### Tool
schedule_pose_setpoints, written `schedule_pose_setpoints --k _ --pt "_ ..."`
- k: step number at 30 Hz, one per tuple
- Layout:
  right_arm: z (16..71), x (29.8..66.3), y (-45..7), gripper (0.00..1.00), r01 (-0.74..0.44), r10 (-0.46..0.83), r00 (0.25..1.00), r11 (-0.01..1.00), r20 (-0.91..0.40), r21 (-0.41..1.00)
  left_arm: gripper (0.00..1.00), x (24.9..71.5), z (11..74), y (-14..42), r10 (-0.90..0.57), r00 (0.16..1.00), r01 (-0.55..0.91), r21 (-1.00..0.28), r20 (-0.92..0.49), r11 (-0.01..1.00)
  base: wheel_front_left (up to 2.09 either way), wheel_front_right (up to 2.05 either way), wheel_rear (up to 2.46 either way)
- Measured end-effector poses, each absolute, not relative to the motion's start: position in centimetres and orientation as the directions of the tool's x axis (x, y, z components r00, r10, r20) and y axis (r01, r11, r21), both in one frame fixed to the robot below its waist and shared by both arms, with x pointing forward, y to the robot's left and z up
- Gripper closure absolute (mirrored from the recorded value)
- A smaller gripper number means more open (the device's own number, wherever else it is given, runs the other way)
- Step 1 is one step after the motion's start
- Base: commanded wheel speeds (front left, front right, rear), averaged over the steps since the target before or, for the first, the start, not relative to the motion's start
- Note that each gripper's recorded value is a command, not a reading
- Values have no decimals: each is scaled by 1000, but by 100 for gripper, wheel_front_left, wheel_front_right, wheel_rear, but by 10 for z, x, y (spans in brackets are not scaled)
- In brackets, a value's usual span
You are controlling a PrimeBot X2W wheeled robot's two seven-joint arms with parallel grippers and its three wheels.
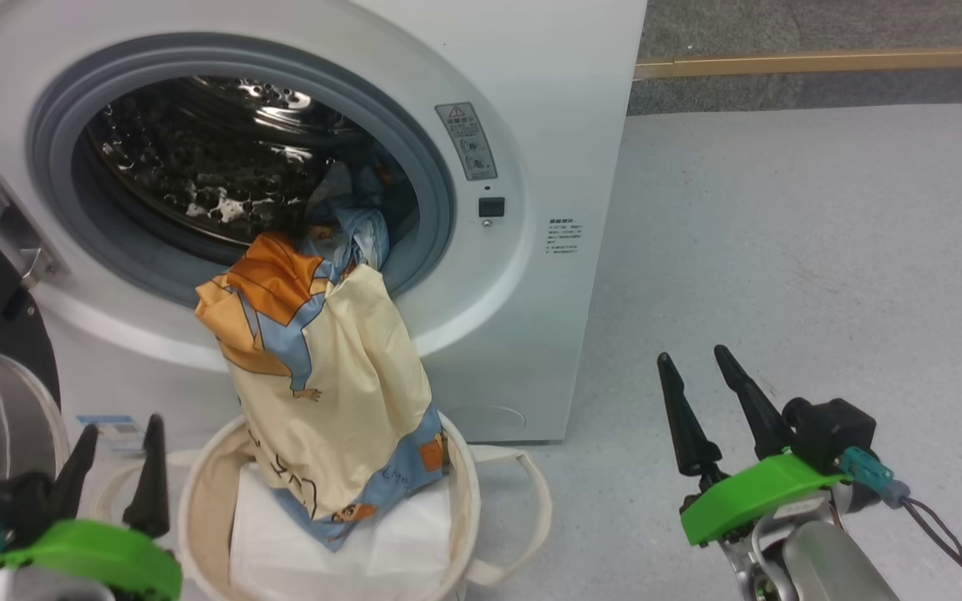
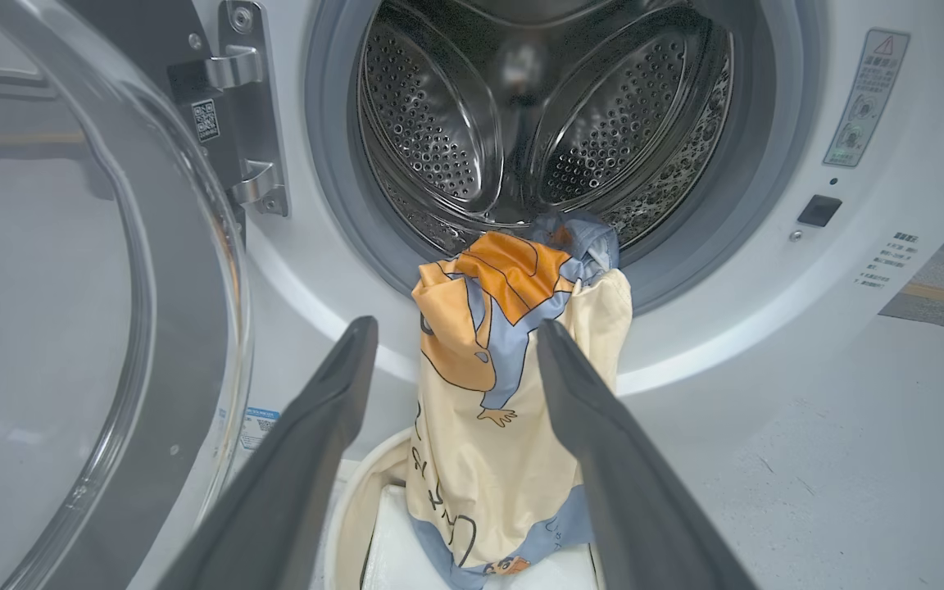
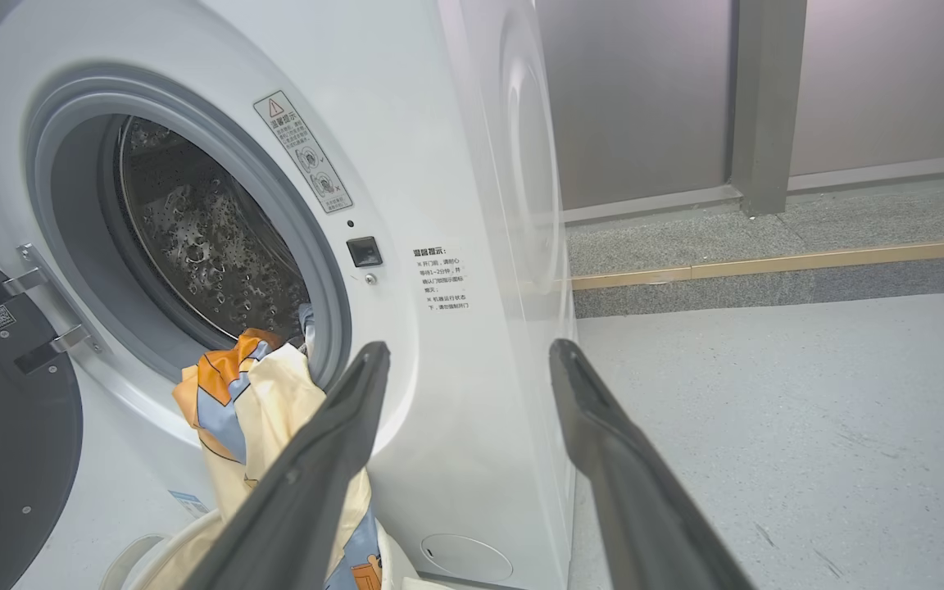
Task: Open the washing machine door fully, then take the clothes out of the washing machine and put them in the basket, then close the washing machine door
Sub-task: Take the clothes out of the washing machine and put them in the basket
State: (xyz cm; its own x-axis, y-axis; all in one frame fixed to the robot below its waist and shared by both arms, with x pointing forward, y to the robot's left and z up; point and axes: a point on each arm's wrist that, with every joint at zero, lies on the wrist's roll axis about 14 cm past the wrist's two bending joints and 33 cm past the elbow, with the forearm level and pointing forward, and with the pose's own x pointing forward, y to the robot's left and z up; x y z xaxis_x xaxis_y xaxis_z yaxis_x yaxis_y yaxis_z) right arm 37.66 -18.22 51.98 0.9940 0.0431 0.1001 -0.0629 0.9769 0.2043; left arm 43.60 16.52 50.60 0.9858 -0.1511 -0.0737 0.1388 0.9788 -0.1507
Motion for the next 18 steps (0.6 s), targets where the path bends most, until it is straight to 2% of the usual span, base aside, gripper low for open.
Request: schedule_pose_setpoints --k 10,13,18 --pt "512 383 -184 0 -54 39 996 978 75 202 0 471 498 115 -287 949 265 -161 -133 951 0 0 0" --pt "512 389 -186 0 -51 37 996 979 77 198 0 489 492 102 -319 934 304 -108 -160 946 0 0 0" --pt "505 400 -191 0 -36 25 998 980 58 195 0 525 482 80 -361 910 349 -91 -206 933 0 0 0"
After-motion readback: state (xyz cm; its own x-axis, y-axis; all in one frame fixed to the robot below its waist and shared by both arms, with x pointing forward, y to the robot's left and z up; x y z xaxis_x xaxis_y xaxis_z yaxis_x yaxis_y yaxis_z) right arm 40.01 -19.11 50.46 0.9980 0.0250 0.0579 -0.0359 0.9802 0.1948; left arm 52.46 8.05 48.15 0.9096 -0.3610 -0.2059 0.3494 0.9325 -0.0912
